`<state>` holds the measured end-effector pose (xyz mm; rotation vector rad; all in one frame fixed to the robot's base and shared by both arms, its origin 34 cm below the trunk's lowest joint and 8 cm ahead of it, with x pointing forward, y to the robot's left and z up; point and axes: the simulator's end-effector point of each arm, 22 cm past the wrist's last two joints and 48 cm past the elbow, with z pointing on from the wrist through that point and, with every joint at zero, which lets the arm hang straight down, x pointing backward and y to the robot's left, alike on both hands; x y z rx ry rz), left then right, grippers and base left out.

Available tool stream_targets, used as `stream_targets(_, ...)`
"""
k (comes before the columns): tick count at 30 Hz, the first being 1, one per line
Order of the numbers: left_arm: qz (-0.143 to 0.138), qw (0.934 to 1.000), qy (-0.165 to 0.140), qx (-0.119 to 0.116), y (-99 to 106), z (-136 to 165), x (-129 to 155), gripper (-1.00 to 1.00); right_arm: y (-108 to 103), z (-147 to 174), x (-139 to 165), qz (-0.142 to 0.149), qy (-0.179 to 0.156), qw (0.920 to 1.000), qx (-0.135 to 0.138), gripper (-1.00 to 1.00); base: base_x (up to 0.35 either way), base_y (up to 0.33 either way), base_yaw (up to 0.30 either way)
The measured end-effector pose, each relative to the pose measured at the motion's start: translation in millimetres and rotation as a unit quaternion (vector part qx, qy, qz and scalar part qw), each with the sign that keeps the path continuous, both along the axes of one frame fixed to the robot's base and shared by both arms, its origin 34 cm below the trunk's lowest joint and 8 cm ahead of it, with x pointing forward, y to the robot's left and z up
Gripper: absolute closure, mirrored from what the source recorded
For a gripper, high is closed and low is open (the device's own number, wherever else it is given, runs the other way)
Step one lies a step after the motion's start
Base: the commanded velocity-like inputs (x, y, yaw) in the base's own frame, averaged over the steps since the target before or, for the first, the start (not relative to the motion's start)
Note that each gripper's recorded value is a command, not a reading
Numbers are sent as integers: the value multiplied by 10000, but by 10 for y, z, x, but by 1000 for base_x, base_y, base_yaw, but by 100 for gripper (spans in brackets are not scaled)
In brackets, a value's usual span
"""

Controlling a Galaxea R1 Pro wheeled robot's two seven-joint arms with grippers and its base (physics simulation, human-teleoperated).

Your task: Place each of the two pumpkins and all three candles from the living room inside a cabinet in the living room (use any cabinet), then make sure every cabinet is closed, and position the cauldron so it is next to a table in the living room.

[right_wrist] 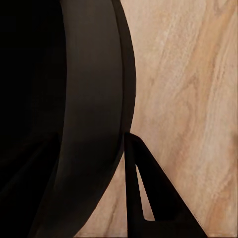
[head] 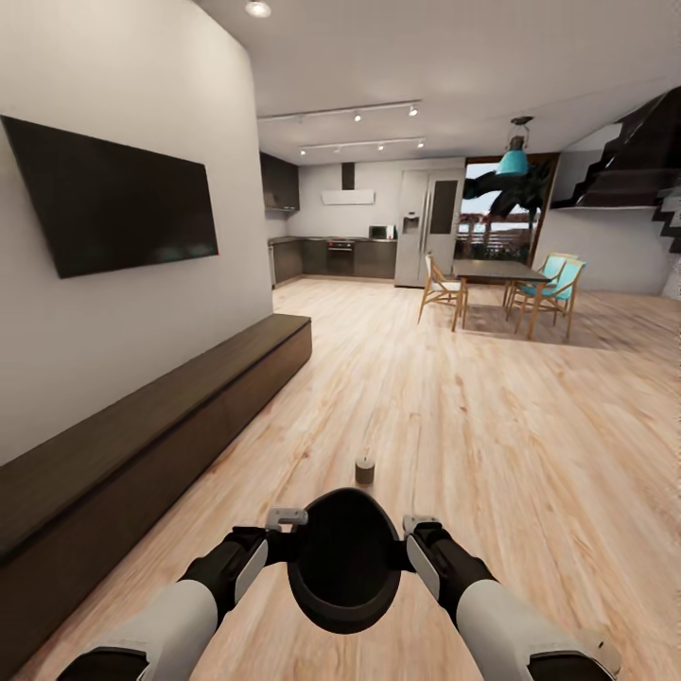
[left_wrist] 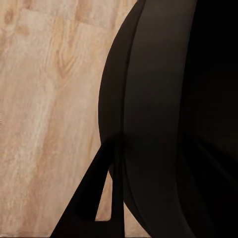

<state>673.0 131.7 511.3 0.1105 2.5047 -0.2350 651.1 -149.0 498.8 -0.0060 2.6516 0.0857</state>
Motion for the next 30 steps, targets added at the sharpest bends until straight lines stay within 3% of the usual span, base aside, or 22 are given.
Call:
stream_targets(22, 6, 10000, 12, 5, 1, 408, 69, 100, 1, 412, 68, 0, 17, 10000, -13, 100, -340, 0, -3)
stream_targets(30, -1, 10000, 5, 6, 3, 414, 70, 100, 4, 413, 67, -6, 5, 10000, 2, 100, -139, 0, -215)
